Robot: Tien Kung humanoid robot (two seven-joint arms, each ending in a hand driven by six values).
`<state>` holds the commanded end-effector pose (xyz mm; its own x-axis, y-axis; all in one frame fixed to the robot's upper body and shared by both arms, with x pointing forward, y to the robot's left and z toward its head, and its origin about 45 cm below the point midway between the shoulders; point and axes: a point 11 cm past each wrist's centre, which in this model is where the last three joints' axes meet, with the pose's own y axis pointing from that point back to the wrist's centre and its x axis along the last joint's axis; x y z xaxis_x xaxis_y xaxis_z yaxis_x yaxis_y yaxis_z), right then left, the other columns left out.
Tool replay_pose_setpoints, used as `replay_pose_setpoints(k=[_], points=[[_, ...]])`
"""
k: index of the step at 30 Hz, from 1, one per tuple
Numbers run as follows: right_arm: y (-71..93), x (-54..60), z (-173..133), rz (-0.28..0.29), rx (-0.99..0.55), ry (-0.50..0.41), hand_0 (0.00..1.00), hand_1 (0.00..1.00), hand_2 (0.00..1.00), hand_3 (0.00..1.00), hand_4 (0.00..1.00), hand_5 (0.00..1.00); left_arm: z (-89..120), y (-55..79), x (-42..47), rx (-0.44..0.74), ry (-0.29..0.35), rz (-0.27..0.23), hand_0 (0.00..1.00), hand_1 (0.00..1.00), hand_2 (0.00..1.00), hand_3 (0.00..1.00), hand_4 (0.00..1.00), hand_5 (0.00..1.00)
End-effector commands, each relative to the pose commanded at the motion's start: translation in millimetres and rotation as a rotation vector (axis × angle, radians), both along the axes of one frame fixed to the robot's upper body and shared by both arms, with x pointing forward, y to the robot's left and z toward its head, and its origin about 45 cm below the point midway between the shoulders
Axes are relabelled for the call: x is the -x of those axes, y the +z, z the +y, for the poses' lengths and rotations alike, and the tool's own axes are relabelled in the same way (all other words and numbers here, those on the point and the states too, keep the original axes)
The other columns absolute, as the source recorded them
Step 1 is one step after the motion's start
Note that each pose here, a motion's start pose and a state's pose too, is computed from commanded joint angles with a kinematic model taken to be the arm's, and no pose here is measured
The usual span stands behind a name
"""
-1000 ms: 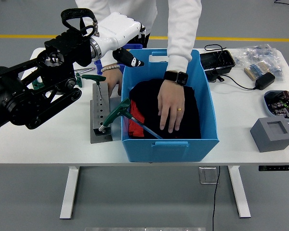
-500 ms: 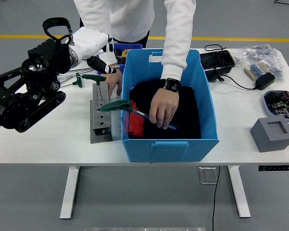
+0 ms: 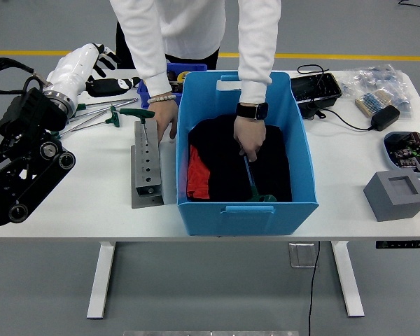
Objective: Lift tool from toolbox,place it in box,lift tool from toolbox,place it in box
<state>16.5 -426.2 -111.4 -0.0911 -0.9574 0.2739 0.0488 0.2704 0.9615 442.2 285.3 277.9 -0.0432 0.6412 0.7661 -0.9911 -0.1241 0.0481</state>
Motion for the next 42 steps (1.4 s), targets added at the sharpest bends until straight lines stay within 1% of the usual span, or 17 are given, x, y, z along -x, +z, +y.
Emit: replay_pose_setpoints(k=[2, 3, 6, 9, 10, 11, 15, 16, 17, 21, 22, 27, 28, 33, 36, 39, 42], points=[[-0.1, 0.4, 0, 0.000, 0.000, -0.001, 0.574, 0.649, 0.770, 0.643, 0.789, 0.745, 10, -13.9, 8.2, 0.132, 0.066, -0.004, 0.273, 0.402, 0.561, 0.676, 0.848, 0.560], [-0.2, 0.5, 0, 0.000, 0.000, -0.001, 0.578, 0.650, 0.769, 0.643, 0.787, 0.747, 14, -21.4, 12.7, 0.194, 0.101, -0.006, 0.235, 0.335, 0.537, 0.693, 0.752, 0.658], [-0.2, 1.1, 0, 0.000, 0.000, 0.000, 0.578, 0.650, 0.769, 0.643, 0.787, 0.747, 20, -39.2, 26.8, 0.357, 0.180, -0.032, 0.235, 0.335, 0.537, 0.693, 0.752, 0.658], [-0.2, 0.8, 0, -0.004, -0.001, -0.002, 0.578, 0.650, 0.769, 0.643, 0.787, 0.747, 22, -51.3, 38.4, 0.499, 0.240, -0.053, 0.235, 0.335, 0.537, 0.693, 0.752, 0.658], [-0.2, 0.7, 0, -0.005, -0.001, -0.003, 0.577, 0.650, 0.769, 0.642, 0.787, 0.748, 21, -55.3, 41.9, 0.535, 0.247, -0.054, 0.231, 0.330, 0.549, 0.796, 0.727, 0.721], [-0.1, 0.5, 0, -0.006, -0.001, -0.003, 0.577, 0.650, 0.769, 0.642, 0.787, 0.748, 20, -60.1, 45.1, 0.575, 0.251, -0.046, 0.231, 0.330, 0.549, 0.796, 0.727, 0.721], [0.1, -0.8, 0, -0.010, -0.001, -0.004, 0.577, 0.650, 0.769, 0.642, 0.787, 0.748, 9, -81.4, 52.6, 0.710, 0.247, 0.027, 0.231, 0.330, 0.549, 0.796, 0.727, 0.721], [0.2, -1.3, -1, -0.011, -0.001, -0.003, 0.579, 0.650, 0.769, 0.641, 0.786, 0.748, 5, -87.8, 54.2, 0.748, 0.249, 0.050, 0.227, 0.325, 0.554, 0.821, 0.733, 0.797], [0.2, -1.6, -1, -0.012, -0.001, -0.003, 0.579, 0.650, 0.769, 0.641, 0.786, 0.748, 3, -92.5, 55.4, 0.781, 0.254, 0.068, 0.227, 0.325, 0.554, 0.821, 0.733, 0.797], [0.5, -2.5, -1, -0.014, 0.000, -0.001, 0.579, 0.650, 0.769, 0.641, 0.786, 0.748, -2, -109.1, 61.3, 0.928, 0.295, 0.140, 0.227, 0.325, 0.554, 0.821, 0.733, 0.797], [0.6, -2.6, -2, -0.015, 0.000, -0.001, 0.579, 0.650, 0.768, 0.640, 0.786, 0.748, -3, -112.6, 63.0, 0.962, 0.306, 0.156, 0.250, 0.374, 0.616, 0.836, 0.737, 0.881], [0.8, -3.7, -2, -0.018, 0.001, -0.002, 0.579, 0.650, 0.768, 0.640, 0.786, 0.748, -8, -130.9, 72.1, 1.148, 0.376, 0.251, 0.250, 0.374, 0.616, 0.836, 0.737, 0.881], [0.8, -3.8, -2, -0.018, 0.001, -0.001, 0.578, 0.650, 0.767, 0.640, 0.786, 0.749, -9, -133.9, 73.3, 1.180, 0.390, 0.268, 0.254, 0.377, 0.622, 0.843, 0.739, 0.920], [0.9, -4.9, -2, -0.018, 0.001, 0.003, 0.579, 0.649, 0.767, 0.640, 0.786, 0.750, -22, -146.8, 78.5, 1.357, 0.435, 0.379, 0.237, 0.352, 0.599, 0.848, 0.740, 0.942], [0.8, -4.4, -2, -0.016, 0.000, 0.005, 0.579, 0.649, 0.767, 0.640, 0.786, 0.750, -30, -151.7, 78.9, 1.451, 0.452, 0.431, 0.237, 0.352, 0.599, 0.848, 0.740, 0.942], [0.5, -3.5, -1, -0.014, -0.001, 0.006, 0.579, 0.649, 0.767, 0.640, 0.786, 0.750, -36, -155.4, 79.5, 1.555, 0.481, 0.475, 0.237, 0.352, 0.599, 0.848, 0.740, 0.942], [0.3, -3.4, -1, -0.014, -0.001, 0.004, 0.579, 0.650, 0.766, 0.640, 0.786, 0.750, -38, -155.3, 78.6, 1.576, 0.473, 0.487, 0.226, 0.336, 0.580, 0.848, 0.743, 0.967]])
